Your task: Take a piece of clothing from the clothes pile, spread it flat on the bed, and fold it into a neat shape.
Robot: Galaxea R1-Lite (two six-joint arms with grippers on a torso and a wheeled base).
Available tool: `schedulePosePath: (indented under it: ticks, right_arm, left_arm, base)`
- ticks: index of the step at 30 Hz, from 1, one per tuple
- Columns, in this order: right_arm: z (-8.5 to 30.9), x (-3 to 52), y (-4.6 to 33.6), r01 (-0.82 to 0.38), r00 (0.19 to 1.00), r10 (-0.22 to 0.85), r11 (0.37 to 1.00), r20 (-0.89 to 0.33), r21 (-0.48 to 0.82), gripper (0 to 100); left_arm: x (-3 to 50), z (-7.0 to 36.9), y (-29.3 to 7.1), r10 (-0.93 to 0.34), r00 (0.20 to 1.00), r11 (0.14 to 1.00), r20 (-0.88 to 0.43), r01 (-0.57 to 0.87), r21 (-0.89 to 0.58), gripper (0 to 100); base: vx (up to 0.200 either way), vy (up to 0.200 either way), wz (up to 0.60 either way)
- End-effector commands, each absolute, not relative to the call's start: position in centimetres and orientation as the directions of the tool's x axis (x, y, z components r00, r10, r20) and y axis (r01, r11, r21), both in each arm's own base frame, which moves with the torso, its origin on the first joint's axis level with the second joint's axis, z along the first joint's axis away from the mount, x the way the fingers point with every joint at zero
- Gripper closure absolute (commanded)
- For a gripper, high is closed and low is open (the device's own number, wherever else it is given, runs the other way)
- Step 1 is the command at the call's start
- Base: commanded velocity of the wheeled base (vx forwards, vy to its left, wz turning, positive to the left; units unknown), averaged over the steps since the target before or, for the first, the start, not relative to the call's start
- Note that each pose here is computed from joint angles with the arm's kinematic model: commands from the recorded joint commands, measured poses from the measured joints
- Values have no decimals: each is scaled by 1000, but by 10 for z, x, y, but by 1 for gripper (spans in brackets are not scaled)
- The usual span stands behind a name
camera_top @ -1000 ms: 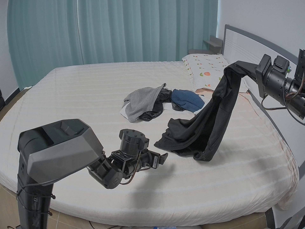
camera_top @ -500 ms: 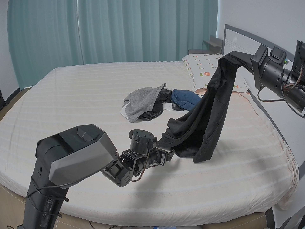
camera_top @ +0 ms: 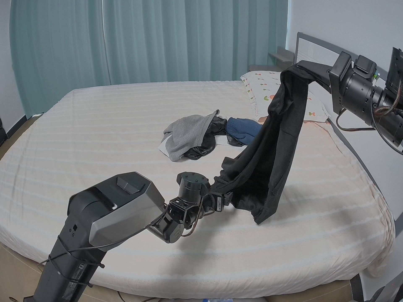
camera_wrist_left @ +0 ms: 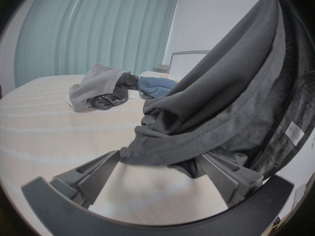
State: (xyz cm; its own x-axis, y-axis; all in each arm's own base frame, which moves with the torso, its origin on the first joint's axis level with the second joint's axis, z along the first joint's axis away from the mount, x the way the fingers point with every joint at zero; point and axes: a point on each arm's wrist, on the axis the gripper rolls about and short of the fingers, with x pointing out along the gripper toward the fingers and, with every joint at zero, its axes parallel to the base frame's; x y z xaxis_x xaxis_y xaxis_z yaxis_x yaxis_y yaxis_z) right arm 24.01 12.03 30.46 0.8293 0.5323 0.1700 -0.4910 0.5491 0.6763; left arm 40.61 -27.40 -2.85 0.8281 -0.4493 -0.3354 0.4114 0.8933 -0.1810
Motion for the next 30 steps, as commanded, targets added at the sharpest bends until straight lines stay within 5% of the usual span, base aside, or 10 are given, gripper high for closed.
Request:
schedulePosePath:
  ticks: [1, 11, 20, 23, 26, 30]
  right_arm:
    - [301, 241, 118, -479, 836, 524, 557, 161, 678, 100]
    - [279, 258, 101, -386, 880, 467, 605, 82, 696, 100]
    - [219, 309, 94, -224, 905, 412, 671, -105, 707, 100]
    - [231, 319, 95, -258, 918, 395, 662, -35, 703, 100]
    - [284, 320, 81, -341, 931, 334, 647, 149, 682, 100]
    - [301, 308, 81, -385, 917, 342, 630, 204, 674, 100]
  left_arm:
    - [418, -33, -278, -398, 866, 915, -303, 350, -201, 100]
    - [390, 5, -252, -369, 865, 908, -341, 257, -332, 100]
    - [347, 131, -201, -336, 911, 886, -239, 219, -409, 100]
    - [344, 159, -189, -313, 924, 888, -218, 204, -412, 100]
    - [340, 195, -173, -220, 961, 897, -170, 131, -422, 100]
    - [325, 222, -164, -210, 972, 867, -106, 135, -479, 100]
  base:
    - [0, 0, 0]
    - [0, 0, 0]
    - [0, 0, 0]
    - [0, 0, 0]
    - [0, 0, 0]
    - [0, 0, 0]
